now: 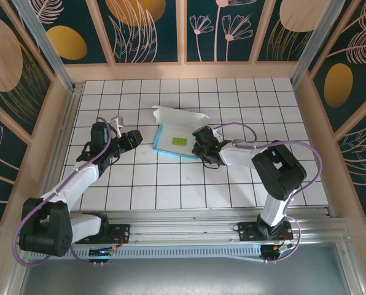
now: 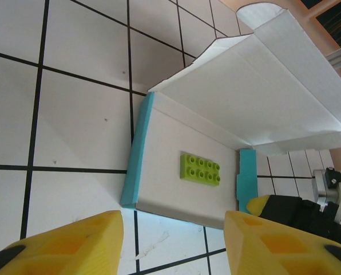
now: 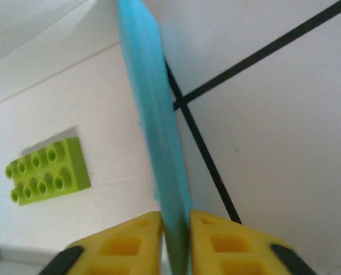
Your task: Fold the paper box
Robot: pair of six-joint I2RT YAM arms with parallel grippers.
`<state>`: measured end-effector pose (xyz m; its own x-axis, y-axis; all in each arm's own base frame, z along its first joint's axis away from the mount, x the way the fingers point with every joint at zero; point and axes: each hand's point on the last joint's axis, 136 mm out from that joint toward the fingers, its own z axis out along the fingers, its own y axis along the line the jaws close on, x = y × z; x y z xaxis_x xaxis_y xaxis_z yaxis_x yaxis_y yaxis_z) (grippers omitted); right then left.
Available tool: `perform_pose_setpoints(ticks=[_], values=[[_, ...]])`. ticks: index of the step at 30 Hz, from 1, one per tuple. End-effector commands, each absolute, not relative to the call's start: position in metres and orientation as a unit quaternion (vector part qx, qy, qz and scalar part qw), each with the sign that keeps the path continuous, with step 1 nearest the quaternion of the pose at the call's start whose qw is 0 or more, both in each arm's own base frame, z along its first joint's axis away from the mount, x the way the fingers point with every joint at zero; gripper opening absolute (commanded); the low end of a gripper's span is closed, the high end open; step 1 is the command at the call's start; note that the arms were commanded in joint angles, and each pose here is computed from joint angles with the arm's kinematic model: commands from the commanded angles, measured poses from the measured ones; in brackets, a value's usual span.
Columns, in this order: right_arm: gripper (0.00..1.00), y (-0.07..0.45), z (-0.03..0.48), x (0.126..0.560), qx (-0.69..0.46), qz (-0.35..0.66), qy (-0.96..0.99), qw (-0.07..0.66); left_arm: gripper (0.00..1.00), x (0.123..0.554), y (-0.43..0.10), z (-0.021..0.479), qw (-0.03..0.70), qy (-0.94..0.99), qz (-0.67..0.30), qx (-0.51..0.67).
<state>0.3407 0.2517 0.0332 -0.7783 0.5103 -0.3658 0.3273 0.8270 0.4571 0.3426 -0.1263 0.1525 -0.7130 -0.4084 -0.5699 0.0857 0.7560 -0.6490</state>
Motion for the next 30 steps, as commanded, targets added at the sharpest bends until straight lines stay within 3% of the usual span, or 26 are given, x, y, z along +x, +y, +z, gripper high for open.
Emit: perform_pose_setpoints(ticks=[1,4,14,20,22,26,30], values=[[0.12,0.233,0.026,0.341,0.173,0.094,0.945,0.260,0.51,0.342,-0.130,0.148,0.359,0.866,-0.340,-0.081],[0.01,0.226,0.024,0.339,0.094,0.043,0.962,0.252,0.52,0.343,-0.131,0.145,0.356,0.866,-0.341,-0.082],[0.00,0.165,-0.013,0.329,-0.034,-0.148,0.976,0.157,0.54,0.342,-0.130,0.131,0.345,0.872,-0.337,-0.087],[0.02,0.185,-0.001,0.347,-0.017,-0.033,0.986,0.160,0.54,0.345,-0.130,0.133,0.349,0.871,-0.336,-0.088],[0.07,0.193,0.014,0.359,-0.002,0.010,0.985,0.173,0.54,0.346,-0.130,0.133,0.349,0.870,-0.337,-0.088],[0.36,0.198,0.049,0.379,0.018,0.069,0.975,0.209,0.54,0.346,-0.130,0.132,0.347,0.870,-0.337,-0.090],[0.42,0.193,0.065,0.392,0.032,0.085,0.969,0.232,0.55,0.346,-0.130,0.130,0.346,0.871,-0.335,-0.091]])
